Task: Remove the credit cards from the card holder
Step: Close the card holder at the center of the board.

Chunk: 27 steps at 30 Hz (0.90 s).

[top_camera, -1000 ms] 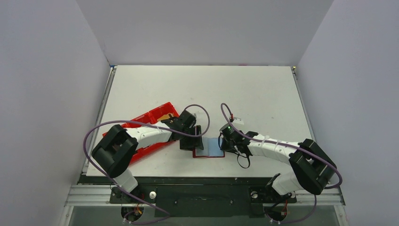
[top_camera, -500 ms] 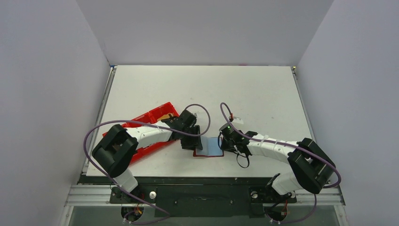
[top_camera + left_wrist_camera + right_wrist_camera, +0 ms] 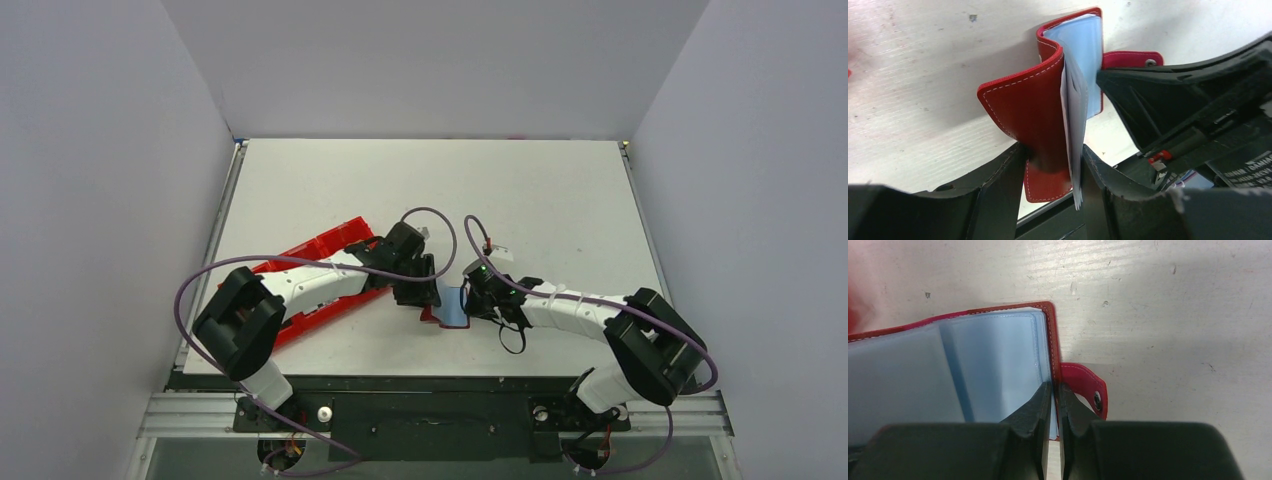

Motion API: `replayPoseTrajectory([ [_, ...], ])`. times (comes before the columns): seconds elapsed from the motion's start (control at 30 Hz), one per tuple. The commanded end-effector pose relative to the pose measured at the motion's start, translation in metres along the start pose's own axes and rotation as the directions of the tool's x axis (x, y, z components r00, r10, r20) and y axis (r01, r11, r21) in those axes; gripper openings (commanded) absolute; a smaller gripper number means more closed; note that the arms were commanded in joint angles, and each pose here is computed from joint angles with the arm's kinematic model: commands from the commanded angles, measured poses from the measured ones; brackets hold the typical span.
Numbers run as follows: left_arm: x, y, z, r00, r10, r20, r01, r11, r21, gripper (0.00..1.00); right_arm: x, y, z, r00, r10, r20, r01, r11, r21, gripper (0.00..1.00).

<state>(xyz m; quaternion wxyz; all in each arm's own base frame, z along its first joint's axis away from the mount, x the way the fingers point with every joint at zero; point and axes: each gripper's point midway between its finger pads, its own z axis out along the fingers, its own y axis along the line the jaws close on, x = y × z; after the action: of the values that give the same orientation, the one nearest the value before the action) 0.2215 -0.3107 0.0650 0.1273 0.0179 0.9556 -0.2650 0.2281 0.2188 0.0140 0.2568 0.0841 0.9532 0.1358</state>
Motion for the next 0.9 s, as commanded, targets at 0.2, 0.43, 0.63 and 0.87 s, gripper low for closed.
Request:
replayPoseTrajectory([
  [0.2, -0.018, -0.055, -0.016, 0.995, 0.085, 0.049, -0.089, 0.992, 0.093, 0.56, 0.021, -0.004, 0.010, 0.996, -0.022, -0.082, 0.022, 1.000, 0.007, 0.04],
  [0.43, -0.015, -0.054, -0.006, 0.995, 0.091, 0.032, -0.094, 0.991, 0.092, 0.57, 0.020, -0.003, 0.009, 0.997, -0.017, -0.079, 0.017, 1.000, 0.002, 0.04],
  [0.63, -0.013, -0.061, 0.000, 0.995, 0.093, 0.022, -0.095, 0.988, 0.118, 0.60, 0.014, 0.001, 0.003, 0.999, -0.008, -0.053, 0.007, 1.000, -0.021, 0.05],
  [0.87, -0.013, -0.072, 0.003, 0.996, 0.086, 0.012, -0.087, 0.984, 0.157, 0.66, 0.001, 0.009, -0.008, 1.000, 0.019, -0.011, -0.020, 0.997, -0.068, 0.08],
])
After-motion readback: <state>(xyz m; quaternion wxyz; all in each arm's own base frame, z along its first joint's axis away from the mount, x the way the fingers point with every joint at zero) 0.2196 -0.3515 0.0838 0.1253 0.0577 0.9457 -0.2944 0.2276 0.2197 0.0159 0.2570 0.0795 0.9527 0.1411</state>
